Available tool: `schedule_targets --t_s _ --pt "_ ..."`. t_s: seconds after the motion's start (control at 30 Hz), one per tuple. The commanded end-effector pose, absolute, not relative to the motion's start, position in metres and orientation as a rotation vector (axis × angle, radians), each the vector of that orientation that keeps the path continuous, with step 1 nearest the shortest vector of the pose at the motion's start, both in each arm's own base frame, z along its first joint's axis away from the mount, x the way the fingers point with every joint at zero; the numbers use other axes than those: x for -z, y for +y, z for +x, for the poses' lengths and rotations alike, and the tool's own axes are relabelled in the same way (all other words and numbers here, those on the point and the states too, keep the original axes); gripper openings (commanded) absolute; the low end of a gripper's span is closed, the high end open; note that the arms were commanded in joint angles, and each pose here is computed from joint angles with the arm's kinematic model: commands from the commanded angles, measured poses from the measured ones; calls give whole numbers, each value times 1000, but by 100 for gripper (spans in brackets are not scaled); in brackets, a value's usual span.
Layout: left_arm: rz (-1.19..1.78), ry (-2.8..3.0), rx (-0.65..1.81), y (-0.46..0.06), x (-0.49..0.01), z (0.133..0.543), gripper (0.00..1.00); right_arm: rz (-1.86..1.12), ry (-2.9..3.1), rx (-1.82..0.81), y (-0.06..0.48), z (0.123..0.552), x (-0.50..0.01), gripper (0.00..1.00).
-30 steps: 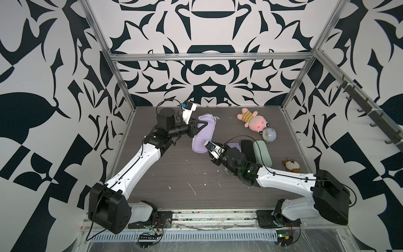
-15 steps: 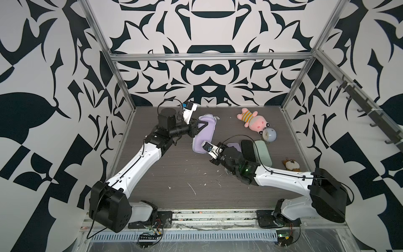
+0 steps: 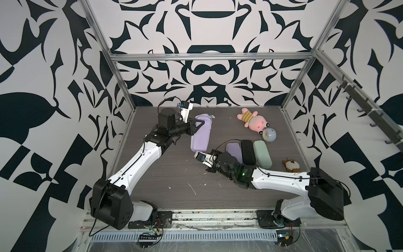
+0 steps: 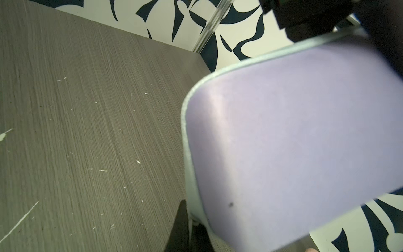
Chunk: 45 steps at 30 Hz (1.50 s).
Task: Put umbrellas into zippered umbrella sleeves
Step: Zip the zipper on the umbrella sleeve, then adjust the umbrella sleeve.
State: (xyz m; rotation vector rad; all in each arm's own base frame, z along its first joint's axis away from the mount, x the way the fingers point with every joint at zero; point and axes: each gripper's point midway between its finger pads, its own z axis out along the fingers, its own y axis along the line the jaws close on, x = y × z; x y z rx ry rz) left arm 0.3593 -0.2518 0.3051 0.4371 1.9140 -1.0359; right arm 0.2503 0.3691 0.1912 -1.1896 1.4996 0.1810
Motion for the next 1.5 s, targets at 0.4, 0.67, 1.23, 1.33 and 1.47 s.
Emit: schedule_targets --t_s 0.4,0.67,1.23,1.33,1.47 --pt "-63 1585 769 -181 -330 421 0 -555 1594 -1017 425 228 -294 0" --pt "-193 1547 771 -189 -311 418 0 -390 1623 -1224 459 236 -328 0" --pt "-485 1421 1157 -168 -327 405 0 163 1873 -1428 309 302 -249 68" --pt "-499 1423 1191 -179 -324 401 0 172 1803 -1510 317 306 -264 72" --pt "-526 1430 1216 -188 -318 400 0 173 1705 -1611 329 304 -279 78"
